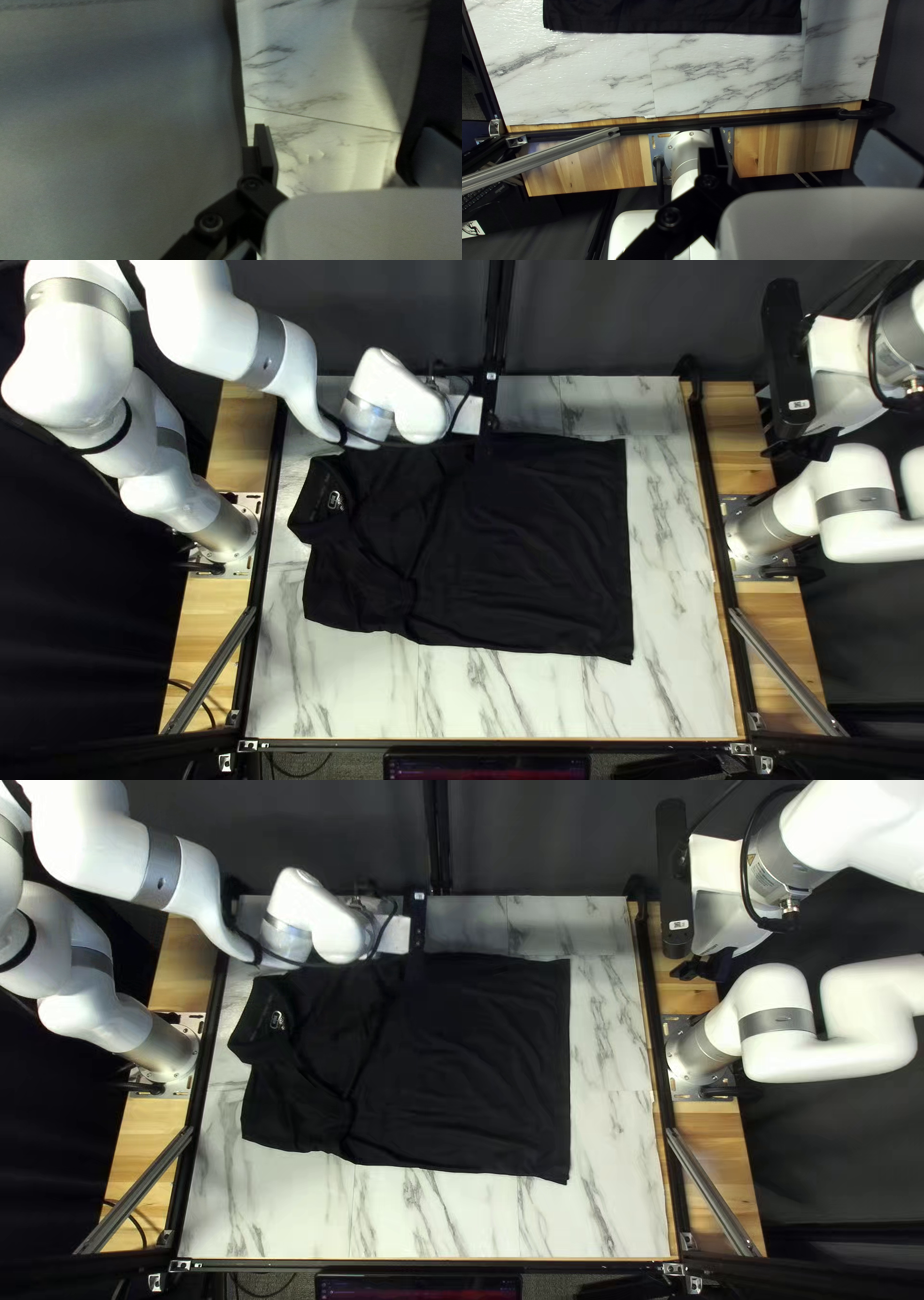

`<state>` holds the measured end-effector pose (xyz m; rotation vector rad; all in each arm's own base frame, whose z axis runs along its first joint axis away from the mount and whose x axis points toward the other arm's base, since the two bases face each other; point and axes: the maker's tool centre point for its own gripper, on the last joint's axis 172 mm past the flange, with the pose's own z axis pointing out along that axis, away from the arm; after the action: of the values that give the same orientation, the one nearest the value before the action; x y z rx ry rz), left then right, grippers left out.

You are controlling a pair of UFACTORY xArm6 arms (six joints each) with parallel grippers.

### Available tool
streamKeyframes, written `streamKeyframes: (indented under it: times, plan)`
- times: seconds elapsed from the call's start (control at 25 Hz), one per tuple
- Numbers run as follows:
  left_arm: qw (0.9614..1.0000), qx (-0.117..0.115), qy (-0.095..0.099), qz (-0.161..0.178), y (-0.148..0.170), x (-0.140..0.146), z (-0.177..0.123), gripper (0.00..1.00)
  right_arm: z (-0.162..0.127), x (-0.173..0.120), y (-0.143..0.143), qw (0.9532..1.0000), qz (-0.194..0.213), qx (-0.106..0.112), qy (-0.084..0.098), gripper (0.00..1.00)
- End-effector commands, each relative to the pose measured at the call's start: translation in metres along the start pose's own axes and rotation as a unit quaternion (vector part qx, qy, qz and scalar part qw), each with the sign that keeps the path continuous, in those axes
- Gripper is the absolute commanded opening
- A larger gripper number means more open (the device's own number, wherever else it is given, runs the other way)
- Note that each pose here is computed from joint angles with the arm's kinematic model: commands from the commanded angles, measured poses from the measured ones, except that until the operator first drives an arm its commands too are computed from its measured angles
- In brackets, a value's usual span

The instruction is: Fold t-shirt

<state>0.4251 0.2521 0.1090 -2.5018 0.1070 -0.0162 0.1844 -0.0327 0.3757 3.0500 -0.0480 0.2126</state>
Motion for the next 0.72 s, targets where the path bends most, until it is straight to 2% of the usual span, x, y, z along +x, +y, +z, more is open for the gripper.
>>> streamKeyframes:
  times: [0.04,0.28,0.36,0.48,0.6,0.72]
  plan:
    - [1.0000,-0.001,0.000,0.003,-0.004,0.001,-0.006,0.57,0.000,0.000,0.000,1.0000,0.000,0.000,0.000,1.00]
    - [1.0000,0.003,-0.001,0.008,-0.021,-0.001,-0.007,0.59,0.000,0.000,0.000,1.0000,0.000,0.000,0.000,1.00]
    - [1.0000,0.001,-0.002,0.009,-0.020,0.000,-0.002,0.71,0.000,0.000,0.000,1.0000,0.000,0.000,0.000,1.00]
    - [0.9999,-0.006,-0.004,0.009,-0.016,0.001,0.005,0.80,0.000,0.000,0.000,1.0000,0.000,0.000,0.000,1.00]
    - [0.9999,-0.011,-0.001,0.010,-0.012,-0.001,-0.003,1.00,0.000,0.000,0.000,1.0000,0.000,0.000,0.000,1.00]
    - [0.9998,-0.011,0.009,0.015,-0.005,-0.009,-0.027,1.00,0.000,0.000,0.000,1.0000,0.000,0.000,0.000,1.00]
